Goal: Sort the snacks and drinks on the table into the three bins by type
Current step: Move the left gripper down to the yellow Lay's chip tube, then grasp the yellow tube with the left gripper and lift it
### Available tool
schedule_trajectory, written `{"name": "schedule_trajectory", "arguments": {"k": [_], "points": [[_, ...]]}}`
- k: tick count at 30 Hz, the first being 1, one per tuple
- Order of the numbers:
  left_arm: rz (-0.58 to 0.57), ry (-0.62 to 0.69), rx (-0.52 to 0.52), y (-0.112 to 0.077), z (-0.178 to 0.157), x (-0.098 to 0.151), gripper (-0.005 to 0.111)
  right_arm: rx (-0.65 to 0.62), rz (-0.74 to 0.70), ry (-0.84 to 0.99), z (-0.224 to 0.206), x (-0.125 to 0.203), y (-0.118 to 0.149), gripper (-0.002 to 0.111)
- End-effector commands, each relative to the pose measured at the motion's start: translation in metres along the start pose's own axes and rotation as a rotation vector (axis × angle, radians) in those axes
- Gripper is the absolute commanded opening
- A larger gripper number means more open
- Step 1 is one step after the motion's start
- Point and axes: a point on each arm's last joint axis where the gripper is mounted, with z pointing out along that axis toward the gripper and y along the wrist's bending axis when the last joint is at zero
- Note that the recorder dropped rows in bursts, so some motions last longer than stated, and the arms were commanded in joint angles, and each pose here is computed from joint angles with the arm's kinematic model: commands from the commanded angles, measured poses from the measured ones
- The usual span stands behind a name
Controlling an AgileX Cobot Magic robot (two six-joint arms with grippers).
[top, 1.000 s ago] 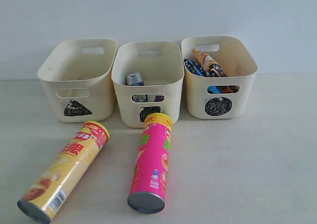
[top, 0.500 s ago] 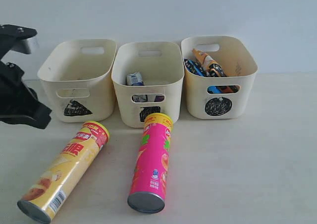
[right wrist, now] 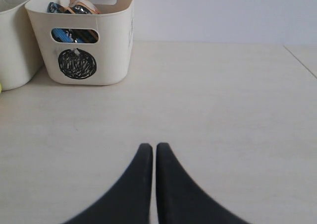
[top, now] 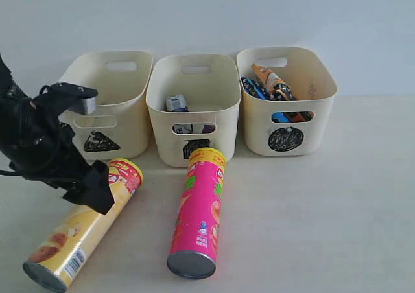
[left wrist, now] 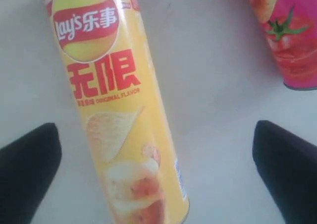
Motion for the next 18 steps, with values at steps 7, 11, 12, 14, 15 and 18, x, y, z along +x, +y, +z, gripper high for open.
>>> {"name": "schedule_trajectory", "arguments": {"k": [7, 11, 12, 14, 15, 18], "points": [[-0.004, 0.008, -0.012, 0.013, 0.050, -0.012, 0.100, 0.008, -0.014, -0.010, 0.000, 0.001, -0.001, 0.000], [-0.013, 0.020, -0.017, 0.018, 0.067, -0.012, 0.098, 0.008, -0.014, -0.010, 0.000, 0.001, -0.001, 0.000], [-0.017, 0.022, -0.021, 0.020, 0.075, -0.012, 0.095, 0.008, -0.014, -0.010, 0.000, 0.001, -0.001, 0.000], [-0.021, 0.022, -0.025, 0.021, 0.081, -0.013, 0.094, 0.008, -0.014, -0.010, 0.000, 0.001, -0.001, 0.000], [-0.023, 0.021, -0.028, 0.022, 0.085, -0.013, 0.093, 0.008, -0.014, -0.010, 0.000, 0.001, -0.001, 0.000], [-0.015, 0.035, -0.036, 0.025, 0.093, -0.011, 0.084, 0.008, -0.014, -0.010, 0.000, 0.001, -0.001, 0.000]]}}
